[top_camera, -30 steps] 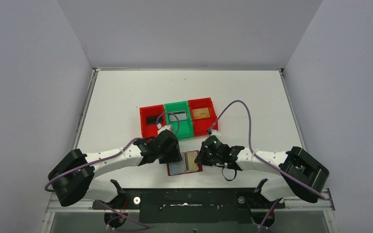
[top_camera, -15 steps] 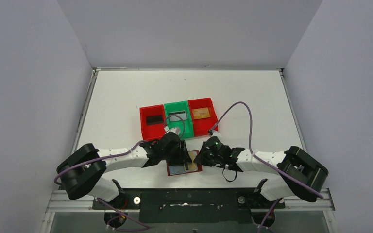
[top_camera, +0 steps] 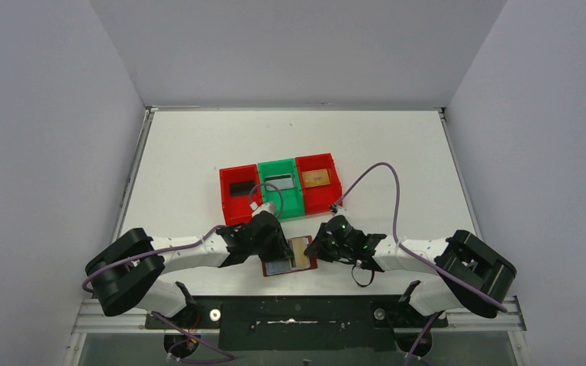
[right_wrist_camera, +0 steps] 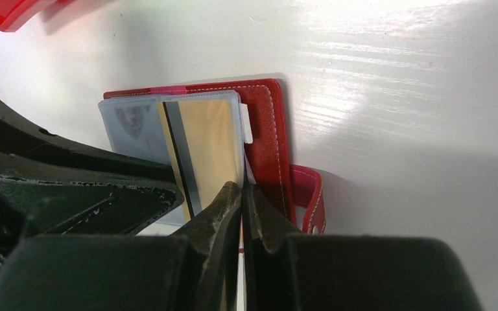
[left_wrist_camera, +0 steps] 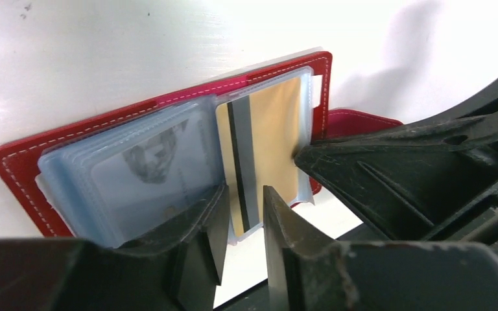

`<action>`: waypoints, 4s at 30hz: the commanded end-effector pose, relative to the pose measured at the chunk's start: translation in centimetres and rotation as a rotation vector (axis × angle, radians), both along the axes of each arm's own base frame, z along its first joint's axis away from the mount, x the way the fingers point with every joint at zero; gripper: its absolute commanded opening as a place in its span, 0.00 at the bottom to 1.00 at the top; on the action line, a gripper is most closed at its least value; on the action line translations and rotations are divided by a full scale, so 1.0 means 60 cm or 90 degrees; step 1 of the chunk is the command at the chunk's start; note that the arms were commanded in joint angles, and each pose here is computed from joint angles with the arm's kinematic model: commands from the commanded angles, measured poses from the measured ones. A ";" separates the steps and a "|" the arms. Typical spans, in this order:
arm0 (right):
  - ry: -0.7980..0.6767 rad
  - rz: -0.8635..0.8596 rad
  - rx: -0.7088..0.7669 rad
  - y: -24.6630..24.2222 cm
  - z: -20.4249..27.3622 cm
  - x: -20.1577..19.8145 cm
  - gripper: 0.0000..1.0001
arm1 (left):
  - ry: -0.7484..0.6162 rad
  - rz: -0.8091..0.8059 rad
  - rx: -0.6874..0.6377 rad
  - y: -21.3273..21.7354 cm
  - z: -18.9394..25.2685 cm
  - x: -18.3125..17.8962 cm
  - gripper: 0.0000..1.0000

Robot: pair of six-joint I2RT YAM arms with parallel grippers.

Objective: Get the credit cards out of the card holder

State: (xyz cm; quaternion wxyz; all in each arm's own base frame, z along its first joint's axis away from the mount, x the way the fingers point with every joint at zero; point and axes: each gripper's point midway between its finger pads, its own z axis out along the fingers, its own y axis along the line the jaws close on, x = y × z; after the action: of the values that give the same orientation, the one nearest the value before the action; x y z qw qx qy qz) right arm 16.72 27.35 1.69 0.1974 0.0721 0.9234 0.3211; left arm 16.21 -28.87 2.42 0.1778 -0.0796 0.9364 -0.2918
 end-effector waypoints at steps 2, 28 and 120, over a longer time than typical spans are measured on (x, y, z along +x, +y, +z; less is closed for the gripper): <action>0.032 0.002 0.021 0.006 -0.022 -0.017 0.00 | 0.011 0.052 -0.011 0.016 -0.025 -0.011 0.39; 0.095 -0.038 0.078 -0.006 -0.058 -0.034 0.00 | -0.009 0.084 -0.166 0.009 -0.031 -0.016 0.14; 0.071 -0.058 0.057 -0.031 -0.050 -0.038 0.00 | -0.023 0.094 -0.192 -0.027 0.009 -0.003 0.20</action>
State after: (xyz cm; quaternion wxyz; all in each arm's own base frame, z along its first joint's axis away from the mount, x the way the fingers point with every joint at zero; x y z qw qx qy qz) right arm 16.65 27.16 1.56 0.1916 0.1472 0.8856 0.3966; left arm 17.59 -28.55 1.93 0.2359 -0.1681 0.9028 -0.3177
